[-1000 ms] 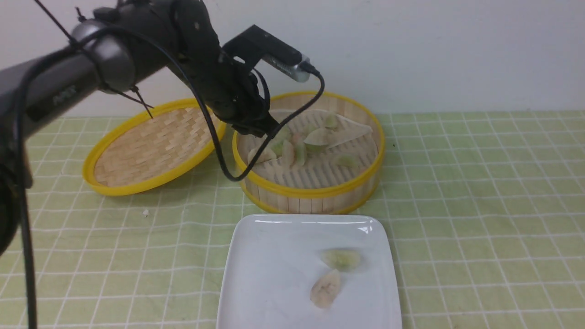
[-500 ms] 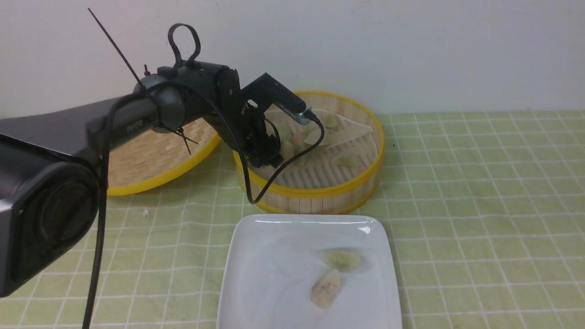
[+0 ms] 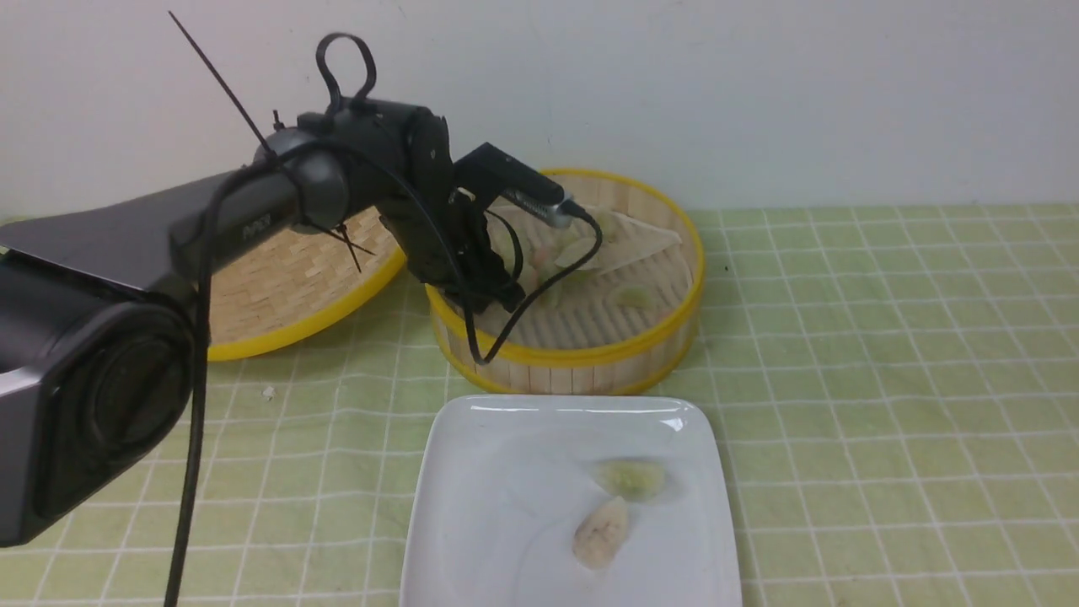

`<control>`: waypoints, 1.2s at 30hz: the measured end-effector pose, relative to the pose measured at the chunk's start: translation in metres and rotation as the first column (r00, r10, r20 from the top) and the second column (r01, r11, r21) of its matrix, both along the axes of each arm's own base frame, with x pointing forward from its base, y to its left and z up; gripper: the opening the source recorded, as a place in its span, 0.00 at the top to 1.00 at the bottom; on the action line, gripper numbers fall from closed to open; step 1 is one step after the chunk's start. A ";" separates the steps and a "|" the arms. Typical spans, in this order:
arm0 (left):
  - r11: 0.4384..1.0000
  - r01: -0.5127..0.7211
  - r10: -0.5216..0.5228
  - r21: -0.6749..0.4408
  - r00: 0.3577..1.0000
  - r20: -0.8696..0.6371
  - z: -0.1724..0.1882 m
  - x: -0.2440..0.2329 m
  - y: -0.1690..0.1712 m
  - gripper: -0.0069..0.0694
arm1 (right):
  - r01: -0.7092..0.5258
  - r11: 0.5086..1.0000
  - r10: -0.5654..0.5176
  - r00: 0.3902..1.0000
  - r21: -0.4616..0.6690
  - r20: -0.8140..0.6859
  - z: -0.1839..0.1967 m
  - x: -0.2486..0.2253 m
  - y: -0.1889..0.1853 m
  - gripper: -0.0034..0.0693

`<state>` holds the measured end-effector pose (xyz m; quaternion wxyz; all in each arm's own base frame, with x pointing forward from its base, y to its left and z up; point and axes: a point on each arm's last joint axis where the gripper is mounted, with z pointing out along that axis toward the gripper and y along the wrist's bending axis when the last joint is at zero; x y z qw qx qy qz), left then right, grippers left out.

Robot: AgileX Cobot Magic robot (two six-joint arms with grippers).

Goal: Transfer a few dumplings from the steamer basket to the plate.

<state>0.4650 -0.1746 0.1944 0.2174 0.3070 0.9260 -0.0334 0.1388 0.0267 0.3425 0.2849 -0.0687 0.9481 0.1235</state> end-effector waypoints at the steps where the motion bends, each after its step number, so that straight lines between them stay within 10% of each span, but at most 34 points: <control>1: 1.000 -0.003 0.003 -0.002 1.000 -0.001 0.014 -0.001 0.000 0.67 | 0.000 1.000 0.000 1.000 0.000 0.000 0.000 0.000 0.000 0.97; 8: 0.998 0.011 -0.007 -0.059 0.998 0.063 0.140 -0.036 0.010 0.67 | -0.006 0.999 0.006 1.000 0.049 -0.001 0.001 0.000 0.004 0.97; 18: 0.975 0.005 0.011 -0.223 0.997 0.073 0.200 -0.087 0.015 0.67 | -0.006 0.997 0.004 1.000 0.072 0.021 0.003 0.001 0.005 0.97; 29: 0.989 -0.061 -0.005 -0.134 0.895 -0.447 0.071 -0.164 0.020 0.67 | -0.034 0.998 0.031 0.998 0.057 0.050 0.004 0.003 0.006 0.97; 36: 0.994 0.013 -0.060 -0.107 0.892 -0.448 0.034 -0.176 0.001 0.67 | -0.086 0.994 0.082 0.995 0.075 0.053 0.005 0.025 0.010 0.97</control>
